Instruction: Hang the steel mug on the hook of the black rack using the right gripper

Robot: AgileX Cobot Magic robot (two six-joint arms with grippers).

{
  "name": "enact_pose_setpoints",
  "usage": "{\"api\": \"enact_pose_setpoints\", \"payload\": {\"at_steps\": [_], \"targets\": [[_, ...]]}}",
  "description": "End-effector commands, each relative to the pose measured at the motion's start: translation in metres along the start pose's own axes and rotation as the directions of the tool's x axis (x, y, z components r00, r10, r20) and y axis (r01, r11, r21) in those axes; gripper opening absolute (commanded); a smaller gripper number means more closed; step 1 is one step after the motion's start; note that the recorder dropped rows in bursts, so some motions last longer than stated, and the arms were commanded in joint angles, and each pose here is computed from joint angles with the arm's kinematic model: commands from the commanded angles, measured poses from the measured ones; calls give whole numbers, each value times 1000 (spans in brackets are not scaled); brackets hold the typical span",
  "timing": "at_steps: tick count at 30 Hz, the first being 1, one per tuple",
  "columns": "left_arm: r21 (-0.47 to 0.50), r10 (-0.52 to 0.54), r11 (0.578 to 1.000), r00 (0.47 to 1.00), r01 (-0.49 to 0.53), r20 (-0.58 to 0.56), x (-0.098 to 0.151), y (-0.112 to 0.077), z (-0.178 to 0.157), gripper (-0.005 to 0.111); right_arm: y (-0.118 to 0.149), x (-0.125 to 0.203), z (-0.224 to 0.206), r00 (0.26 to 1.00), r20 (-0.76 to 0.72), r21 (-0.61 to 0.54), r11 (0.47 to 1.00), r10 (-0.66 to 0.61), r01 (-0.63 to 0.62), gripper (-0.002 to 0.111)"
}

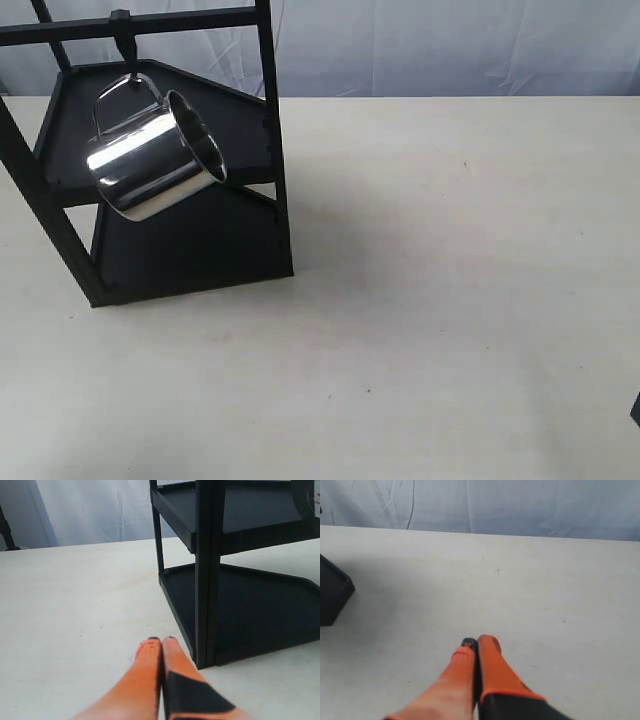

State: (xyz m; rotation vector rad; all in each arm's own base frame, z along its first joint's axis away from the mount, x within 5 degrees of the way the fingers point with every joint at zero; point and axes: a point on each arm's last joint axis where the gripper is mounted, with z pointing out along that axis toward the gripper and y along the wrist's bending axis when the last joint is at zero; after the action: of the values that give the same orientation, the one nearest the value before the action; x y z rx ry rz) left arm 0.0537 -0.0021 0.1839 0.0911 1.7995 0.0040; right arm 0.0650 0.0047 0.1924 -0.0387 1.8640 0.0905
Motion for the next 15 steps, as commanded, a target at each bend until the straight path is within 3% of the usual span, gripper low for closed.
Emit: {"api": "enact_pose_setpoints", "payload": {"at_steps": [1,15], "targets": [[3,-5,1000,1000,4,6,-1,0,0,0,2,7,0,999,35,-32,999,-3,4,0],[3,-5,1000,1000,4,6,-1,0,0,0,3,12,-3,1000,4,-45,999,-20,20,0]]}}
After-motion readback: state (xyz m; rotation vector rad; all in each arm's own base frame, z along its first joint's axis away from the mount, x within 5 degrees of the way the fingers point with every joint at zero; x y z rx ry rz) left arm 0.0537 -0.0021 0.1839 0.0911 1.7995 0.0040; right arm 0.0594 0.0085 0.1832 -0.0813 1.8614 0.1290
